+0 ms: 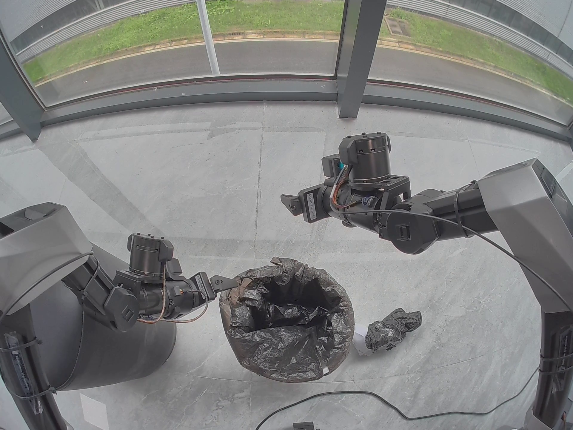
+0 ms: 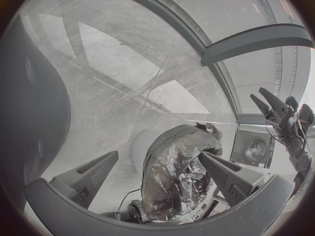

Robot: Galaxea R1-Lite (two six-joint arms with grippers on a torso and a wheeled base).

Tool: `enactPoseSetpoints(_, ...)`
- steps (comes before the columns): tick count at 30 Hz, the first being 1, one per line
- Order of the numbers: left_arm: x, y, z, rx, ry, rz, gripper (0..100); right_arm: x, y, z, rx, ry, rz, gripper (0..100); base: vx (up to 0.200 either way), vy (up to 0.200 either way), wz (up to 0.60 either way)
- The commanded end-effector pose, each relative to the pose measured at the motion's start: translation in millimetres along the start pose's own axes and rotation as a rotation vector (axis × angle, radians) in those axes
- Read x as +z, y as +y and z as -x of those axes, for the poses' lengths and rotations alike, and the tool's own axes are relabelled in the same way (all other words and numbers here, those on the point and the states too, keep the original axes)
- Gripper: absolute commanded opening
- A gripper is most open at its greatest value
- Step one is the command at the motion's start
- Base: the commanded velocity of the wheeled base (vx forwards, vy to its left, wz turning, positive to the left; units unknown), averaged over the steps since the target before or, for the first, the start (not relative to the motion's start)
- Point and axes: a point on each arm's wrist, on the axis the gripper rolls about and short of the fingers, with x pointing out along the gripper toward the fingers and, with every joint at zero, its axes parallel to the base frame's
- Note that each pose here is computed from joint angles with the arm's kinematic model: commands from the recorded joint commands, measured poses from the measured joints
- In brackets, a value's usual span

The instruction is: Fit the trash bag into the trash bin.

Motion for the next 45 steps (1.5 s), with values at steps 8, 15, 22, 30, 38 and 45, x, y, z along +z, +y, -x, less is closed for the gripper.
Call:
enactPoseSetpoints(8,-27,14,-39,0.074,0.087,-0.051,100,-2,-2,-1,-0.005,0.006,-0.01,100,0.0,0.0,0.0)
enactPoseSetpoints(15,-27,12,-46,0.103,0.069,-0.062,100,-5,-1,-2,-0.005,0.013,-0.007,100,0.0,0.0,0.0)
enactPoseSetpoints(22,-30,10,-48,0.101,0.076,-0.069,100,-6,-1,-3,-0.005,0.018,-0.005,100,0.0,0.0,0.0)
enactPoseSetpoints(30,-16,-3,-22,0.079,0.027,-0.072,100,3,-1,4,-0.005,-0.005,-0.024,100,0.0,0.0,0.0)
enactPoseSetpoints(38,-22,-17,40,0.083,0.046,-0.063,100,9,-1,9,0.006,-0.019,-0.046,100,0.0,0.0,0.0)
enactPoseSetpoints(45,-54,-30,44,0.058,0.132,-0.113,100,-16,4,13,0.05,0.073,-0.083,100,0.0,0.0,0.0)
